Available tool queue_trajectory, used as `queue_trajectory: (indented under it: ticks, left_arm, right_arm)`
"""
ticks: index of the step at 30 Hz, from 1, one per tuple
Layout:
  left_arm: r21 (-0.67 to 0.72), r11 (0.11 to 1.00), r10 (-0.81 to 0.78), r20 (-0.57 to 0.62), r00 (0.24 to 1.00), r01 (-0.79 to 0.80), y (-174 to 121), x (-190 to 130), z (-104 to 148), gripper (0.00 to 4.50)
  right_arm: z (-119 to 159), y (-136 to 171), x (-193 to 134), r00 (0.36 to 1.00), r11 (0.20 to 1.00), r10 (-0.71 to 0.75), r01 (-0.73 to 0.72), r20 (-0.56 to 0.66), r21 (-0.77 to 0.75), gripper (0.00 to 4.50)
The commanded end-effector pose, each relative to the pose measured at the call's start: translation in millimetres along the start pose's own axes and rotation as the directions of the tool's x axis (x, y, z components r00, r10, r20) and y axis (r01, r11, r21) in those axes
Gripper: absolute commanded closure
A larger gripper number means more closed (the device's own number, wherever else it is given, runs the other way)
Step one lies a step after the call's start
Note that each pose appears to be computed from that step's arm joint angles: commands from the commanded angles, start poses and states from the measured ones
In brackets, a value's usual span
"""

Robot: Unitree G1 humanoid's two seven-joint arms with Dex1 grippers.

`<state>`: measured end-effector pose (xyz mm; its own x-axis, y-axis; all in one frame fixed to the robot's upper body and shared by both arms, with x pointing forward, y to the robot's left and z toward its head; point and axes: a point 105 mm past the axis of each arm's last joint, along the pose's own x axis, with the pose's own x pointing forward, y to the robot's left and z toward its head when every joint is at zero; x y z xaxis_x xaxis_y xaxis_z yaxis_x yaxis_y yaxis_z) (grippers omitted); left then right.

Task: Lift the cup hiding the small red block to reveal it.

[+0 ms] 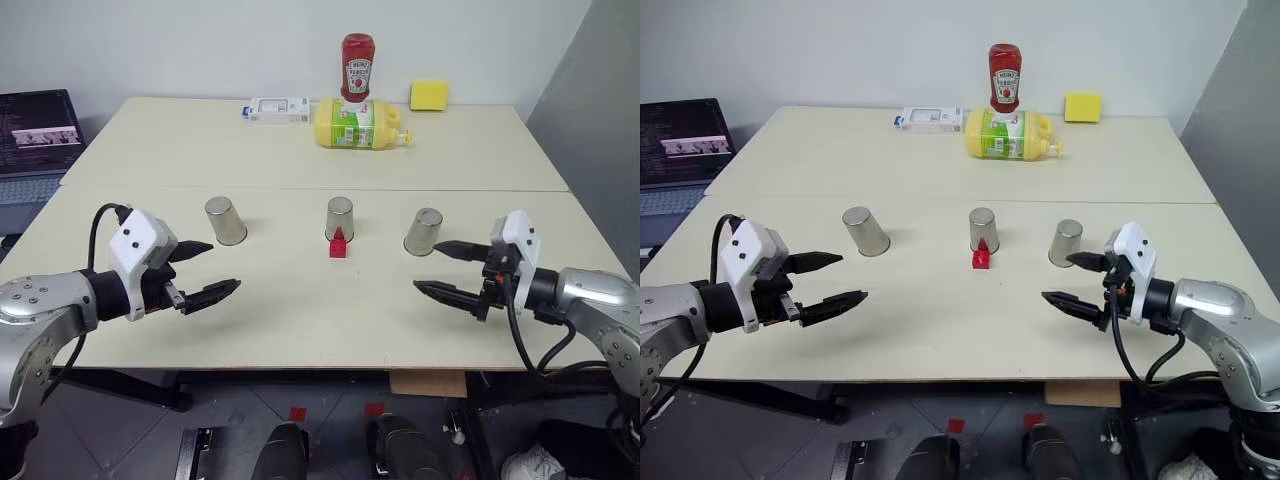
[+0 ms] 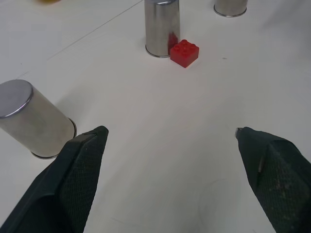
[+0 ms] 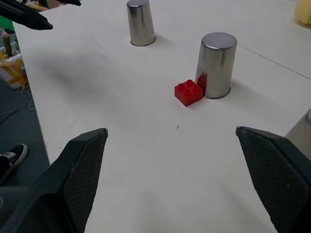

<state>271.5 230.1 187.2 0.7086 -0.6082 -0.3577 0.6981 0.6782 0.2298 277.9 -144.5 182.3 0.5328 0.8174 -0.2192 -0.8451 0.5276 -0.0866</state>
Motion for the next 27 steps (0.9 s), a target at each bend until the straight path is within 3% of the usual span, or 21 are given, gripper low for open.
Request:
queue_trajectory:
  ticks: [1, 27]
  left_arm:
    - [0.052, 0.999, 0.01, 0.049, 0.999, -0.013, 3.3, -5.0, 16.2, 0.04]
    - [0.078, 0.997, -0.007, 0.018, 1.0, 0.006, 0.8, 1.0, 15.1, 0.04]
  right_arm:
    - [15.8, -5.2, -7.1, 0.999, 0.998, -0.035, 0.037, 0.039, -0.053, 0.0]
    - [14.3, -9.8, -16.5, 0.997, 0.995, -0.074, 0.076, 0.034, -0.059, 0.0]
